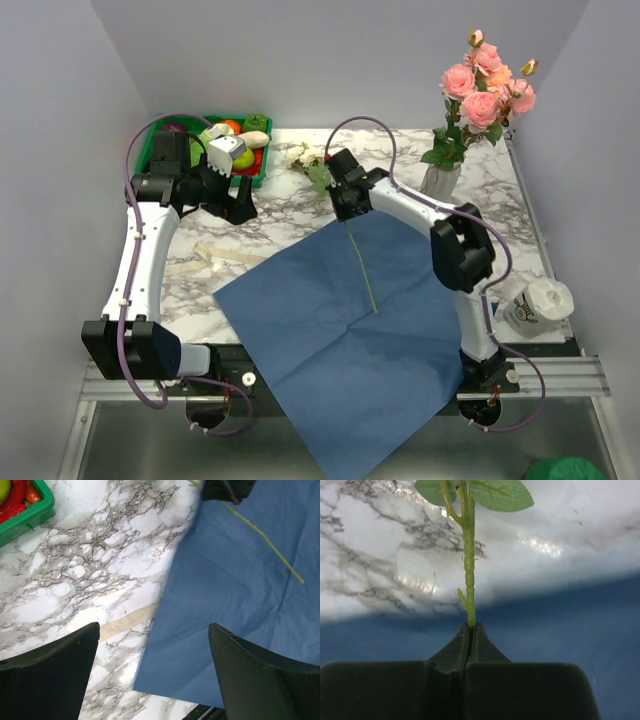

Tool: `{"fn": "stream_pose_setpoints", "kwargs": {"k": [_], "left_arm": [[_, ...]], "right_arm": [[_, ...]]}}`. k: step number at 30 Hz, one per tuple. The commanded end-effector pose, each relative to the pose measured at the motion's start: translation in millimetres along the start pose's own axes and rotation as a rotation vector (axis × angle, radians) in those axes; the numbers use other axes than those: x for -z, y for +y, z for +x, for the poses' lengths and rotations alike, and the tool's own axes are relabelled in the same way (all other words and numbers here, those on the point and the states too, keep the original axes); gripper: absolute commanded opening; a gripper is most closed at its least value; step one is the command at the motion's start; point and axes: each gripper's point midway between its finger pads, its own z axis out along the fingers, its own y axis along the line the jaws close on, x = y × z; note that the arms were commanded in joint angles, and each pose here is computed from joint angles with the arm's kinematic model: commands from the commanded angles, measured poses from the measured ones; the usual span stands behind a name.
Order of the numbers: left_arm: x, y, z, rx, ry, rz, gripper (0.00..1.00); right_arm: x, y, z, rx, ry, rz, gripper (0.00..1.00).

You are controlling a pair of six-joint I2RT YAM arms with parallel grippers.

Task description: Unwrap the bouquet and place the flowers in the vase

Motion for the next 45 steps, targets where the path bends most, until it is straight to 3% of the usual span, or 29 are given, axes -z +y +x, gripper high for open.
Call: {"fn": "stream_pose_setpoints", "kwargs": {"k": [1, 10, 16, 23, 26, 30, 41, 45], "left_arm": [[7, -6, 8, 0.005, 0.013, -0.008, 0.99], [6, -4, 15, -0.002, 0.025, -0.019, 0.99], [2, -3, 18, 0.002, 0.032, -0.010, 0.99], [-3, 0, 19, 0.003, 0.038, -0.009, 0.99], [-2, 0, 17, -0.002, 0.033, -0.010, 0.99], [-2, 1, 17, -0.009, 0.034, -0.009, 0.99], [-4, 2, 19, -0.022, 0.037, -0.007, 0.99], [-6, 3, 22, -0.022, 0.044, -0.006, 0.99]], "right_arm": [[40, -4, -13, -0.060, -0.155, 0.011, 0.01], [64, -6, 17, -0.060, -0.202, -0.021, 0.01], [61, -8, 66, -0.059, -0.130, -0.012, 0.01], [44, -7, 92, -0.044, -0.027, -0.001, 0.01], [38, -2, 88, -0.037, 0.008, -0.007, 0.28], [24, -3, 93, -0.030, 0.056, 0.014, 0.35], [9, -11, 88, 0.006, 0.080, 0.076, 0.37], [3, -7, 90, -0.002, 0.090, 0.058, 0.18]]}}
